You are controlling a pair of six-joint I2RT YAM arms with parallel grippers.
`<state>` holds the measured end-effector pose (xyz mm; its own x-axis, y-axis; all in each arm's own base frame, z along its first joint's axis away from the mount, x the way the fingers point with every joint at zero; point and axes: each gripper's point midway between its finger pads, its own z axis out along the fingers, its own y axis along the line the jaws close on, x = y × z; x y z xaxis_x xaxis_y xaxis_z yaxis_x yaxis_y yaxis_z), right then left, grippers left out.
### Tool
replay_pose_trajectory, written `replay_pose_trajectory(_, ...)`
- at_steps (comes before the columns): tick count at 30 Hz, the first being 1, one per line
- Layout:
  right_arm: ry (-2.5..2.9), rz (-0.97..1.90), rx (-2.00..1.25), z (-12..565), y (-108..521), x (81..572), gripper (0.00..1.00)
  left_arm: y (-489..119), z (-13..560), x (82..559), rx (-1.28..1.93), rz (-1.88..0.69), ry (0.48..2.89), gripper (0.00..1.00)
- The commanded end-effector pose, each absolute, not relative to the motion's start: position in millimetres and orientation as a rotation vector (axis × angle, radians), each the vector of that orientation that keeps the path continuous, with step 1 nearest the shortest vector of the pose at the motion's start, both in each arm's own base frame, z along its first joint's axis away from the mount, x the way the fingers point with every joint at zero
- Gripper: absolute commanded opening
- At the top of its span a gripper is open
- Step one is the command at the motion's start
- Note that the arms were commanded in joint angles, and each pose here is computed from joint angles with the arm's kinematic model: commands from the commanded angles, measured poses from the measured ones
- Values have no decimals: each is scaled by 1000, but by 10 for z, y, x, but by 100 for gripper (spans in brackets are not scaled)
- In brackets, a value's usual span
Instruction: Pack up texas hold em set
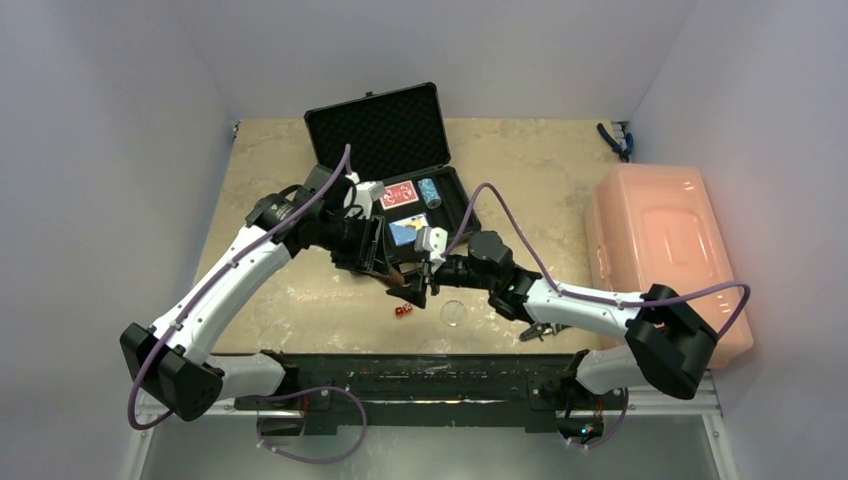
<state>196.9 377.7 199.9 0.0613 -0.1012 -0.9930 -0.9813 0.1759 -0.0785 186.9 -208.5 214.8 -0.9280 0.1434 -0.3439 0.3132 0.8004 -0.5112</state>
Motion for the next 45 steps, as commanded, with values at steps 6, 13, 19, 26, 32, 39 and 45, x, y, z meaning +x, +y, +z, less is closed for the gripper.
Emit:
replay_pose_trajectory(6, 1216, 998, -1170, 2251, 3906, 1952, 76, -2262, 2457, 1936, 383, -965, 2575, 0)
replay_pose_trajectory(13, 1227, 991, -1189, 2203, 3931, 1953, 70, -2261, 2464, 1926, 382, -969, 2573, 0)
replay_pose_trajectory(19, 1245, 967, -1189, 2162, 3953, 1988, 63, -2257, 2438, 1926, 384, -964, 2580, 0)
replay_pose_trajectory(26, 1253, 943, -1175, 2142, 3956, 2021, 52, -2255, 2431, 1924, 384, -963, 2582, 0)
replay_pose_trajectory(32, 1254, 928, -1187, 2129, 3946, 2017, 27, -2246, 2410, 1941, 374, -948, 2587, 0)
replay_pose_trajectory(39, 1254, 922, -1201, 2135, 3935, 1988, 11, -2221, 2411, 1968, 360, -922, 2576, 34)
replay_pose_trajectory(45, 1267, 919, -1198, 2144, 3909, 1982, 6, -2172, 2441, 1992, 352, -888, 2543, 71)
